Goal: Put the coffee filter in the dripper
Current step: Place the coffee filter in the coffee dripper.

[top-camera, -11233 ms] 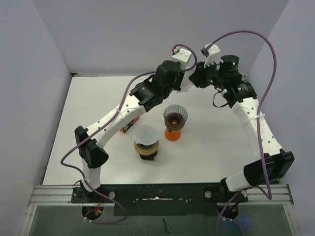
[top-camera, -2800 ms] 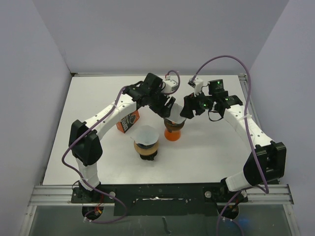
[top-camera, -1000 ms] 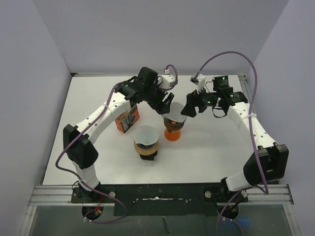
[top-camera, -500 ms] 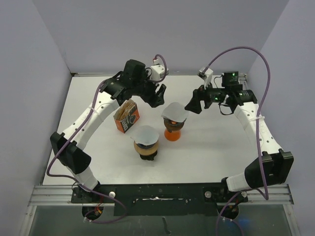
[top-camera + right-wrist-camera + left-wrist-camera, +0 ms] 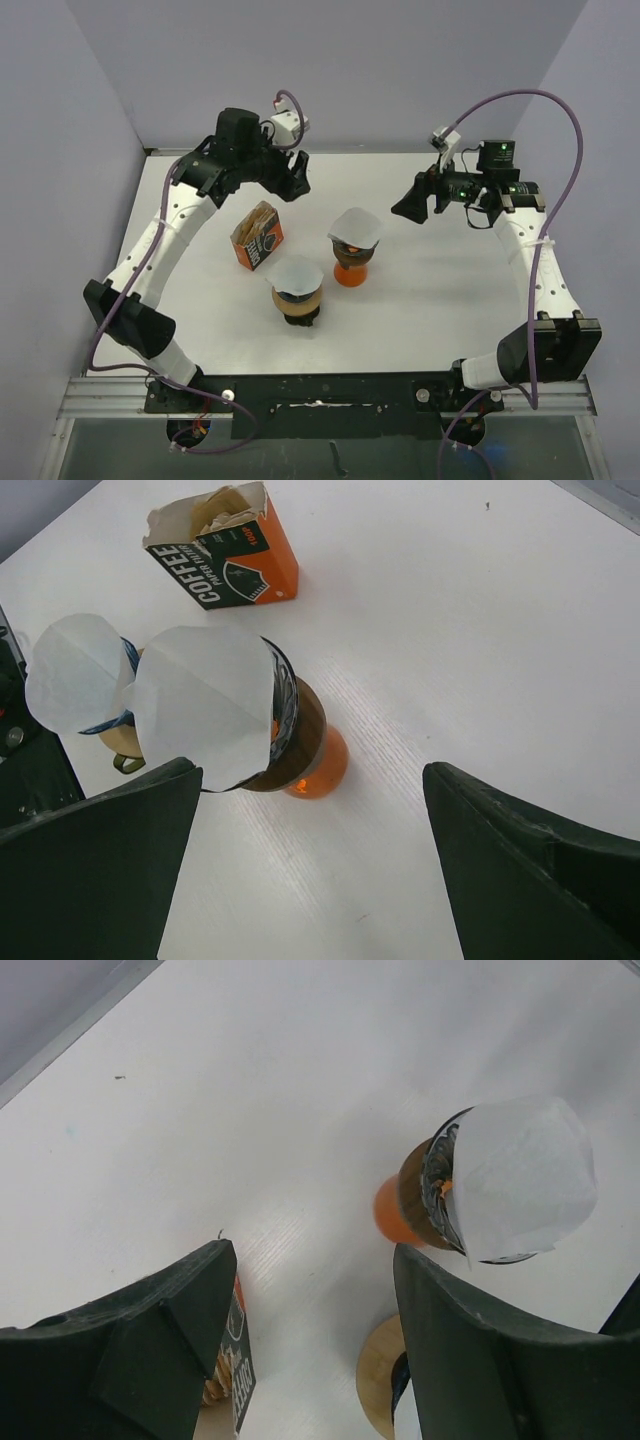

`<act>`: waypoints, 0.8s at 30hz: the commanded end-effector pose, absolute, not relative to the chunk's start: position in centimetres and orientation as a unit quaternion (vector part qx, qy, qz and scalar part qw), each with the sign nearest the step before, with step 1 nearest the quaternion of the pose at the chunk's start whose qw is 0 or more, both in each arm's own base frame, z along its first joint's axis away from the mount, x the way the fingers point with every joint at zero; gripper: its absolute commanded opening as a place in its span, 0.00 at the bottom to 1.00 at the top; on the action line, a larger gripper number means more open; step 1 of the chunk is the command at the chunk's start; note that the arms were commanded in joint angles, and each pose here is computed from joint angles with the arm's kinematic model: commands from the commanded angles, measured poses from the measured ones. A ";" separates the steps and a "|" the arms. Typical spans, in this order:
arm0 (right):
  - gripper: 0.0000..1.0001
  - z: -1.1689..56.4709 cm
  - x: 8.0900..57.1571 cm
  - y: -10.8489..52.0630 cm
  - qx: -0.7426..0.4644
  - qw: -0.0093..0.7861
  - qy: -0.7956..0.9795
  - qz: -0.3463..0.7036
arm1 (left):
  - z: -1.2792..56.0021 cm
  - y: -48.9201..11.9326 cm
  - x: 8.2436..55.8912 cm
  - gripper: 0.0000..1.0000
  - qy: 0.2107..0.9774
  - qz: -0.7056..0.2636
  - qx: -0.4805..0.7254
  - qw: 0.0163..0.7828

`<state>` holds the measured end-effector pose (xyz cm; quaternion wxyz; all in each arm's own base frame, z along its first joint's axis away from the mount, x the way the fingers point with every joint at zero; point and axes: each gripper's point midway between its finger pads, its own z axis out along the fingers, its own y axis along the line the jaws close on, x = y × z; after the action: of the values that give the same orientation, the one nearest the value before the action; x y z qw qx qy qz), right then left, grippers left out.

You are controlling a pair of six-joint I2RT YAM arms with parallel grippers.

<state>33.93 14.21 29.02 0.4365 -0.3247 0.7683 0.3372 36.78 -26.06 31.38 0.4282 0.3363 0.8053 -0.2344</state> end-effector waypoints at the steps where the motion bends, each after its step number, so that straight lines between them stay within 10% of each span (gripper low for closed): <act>1: 0.98 32.7 33.4 14.0 -0.352 0.484 0.730 0.331 | 37.0 -24.6 37.1 0.63 0.766 -0.255 0.319 0.496; 24: 0.98 31.9 33.8 9.4 -0.288 0.502 0.767 0.275 | 37.2 -19.4 38.7 0.71 0.775 -0.253 0.257 0.519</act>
<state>34.46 9.76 30.51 0.4788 -0.2877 0.7778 0.2882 39.64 -19.50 33.33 0.4708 0.2495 0.8126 -0.2362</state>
